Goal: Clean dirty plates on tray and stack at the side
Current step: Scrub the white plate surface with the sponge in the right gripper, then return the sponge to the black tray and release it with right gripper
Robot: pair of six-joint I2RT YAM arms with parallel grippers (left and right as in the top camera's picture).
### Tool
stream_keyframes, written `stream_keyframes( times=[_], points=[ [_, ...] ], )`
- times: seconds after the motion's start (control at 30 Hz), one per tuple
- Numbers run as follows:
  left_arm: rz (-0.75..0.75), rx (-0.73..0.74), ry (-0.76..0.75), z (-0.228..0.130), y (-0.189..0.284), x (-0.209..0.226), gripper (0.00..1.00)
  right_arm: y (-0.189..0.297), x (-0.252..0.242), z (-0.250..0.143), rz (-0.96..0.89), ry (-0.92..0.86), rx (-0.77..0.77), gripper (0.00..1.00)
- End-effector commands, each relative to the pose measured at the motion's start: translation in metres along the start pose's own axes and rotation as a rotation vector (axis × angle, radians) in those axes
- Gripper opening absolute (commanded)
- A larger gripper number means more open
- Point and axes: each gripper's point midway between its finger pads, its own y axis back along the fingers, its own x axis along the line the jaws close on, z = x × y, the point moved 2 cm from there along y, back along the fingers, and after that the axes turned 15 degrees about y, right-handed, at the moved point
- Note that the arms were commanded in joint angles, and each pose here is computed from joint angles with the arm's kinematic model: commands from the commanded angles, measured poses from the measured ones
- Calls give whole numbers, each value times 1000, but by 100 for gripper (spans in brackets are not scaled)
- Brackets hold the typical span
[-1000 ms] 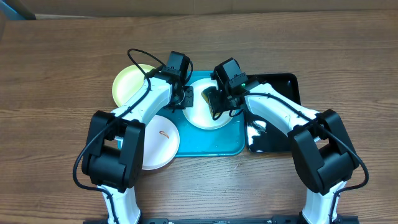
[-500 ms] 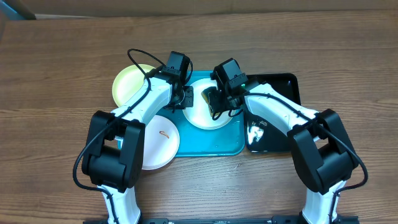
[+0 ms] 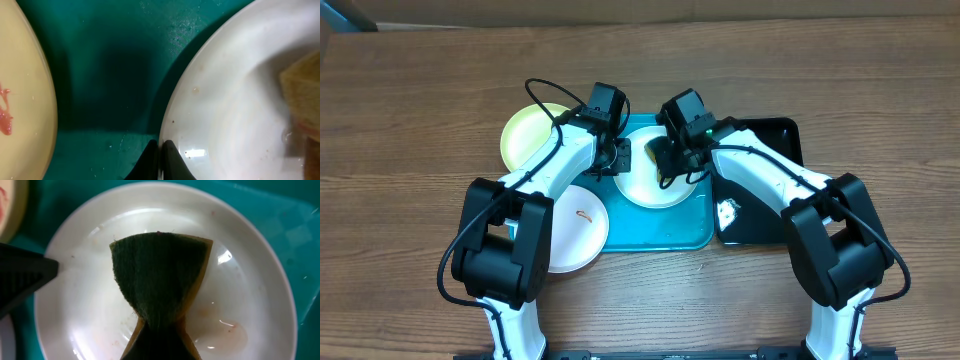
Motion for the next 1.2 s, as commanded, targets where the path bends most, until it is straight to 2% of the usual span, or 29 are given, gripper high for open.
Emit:
stream_keyframes(
  times=[0.0, 0.27, 0.53, 0.73, 0.8, 0.97, 1.17],
  points=[
    [12, 20, -7, -5, -4, 3, 5, 37, -7, 29, -25, 57, -104, 4],
    [12, 19, -7, -5, -4, 3, 5, 19, -42, 2, -110, 72, -22, 4],
    [12, 19, -7, -5, -4, 3, 4, -23, -33, -18, 16, 53, 49, 4],
    [12, 20, -7, -5, -4, 3, 4, -39, -31, -37, 43, 24, 108, 4],
    [12, 20, -7, -5, -4, 3, 4, -41, -20, -43, 119, 3, 117, 4],
    [12, 19, -7, -5, -4, 3, 4, -29, 28, -41, 443, -26, 88, 4],
    [12, 20, -7, -5, -4, 3, 4, -11, 44, -19, 637, -27, -8, 4]
  ],
)
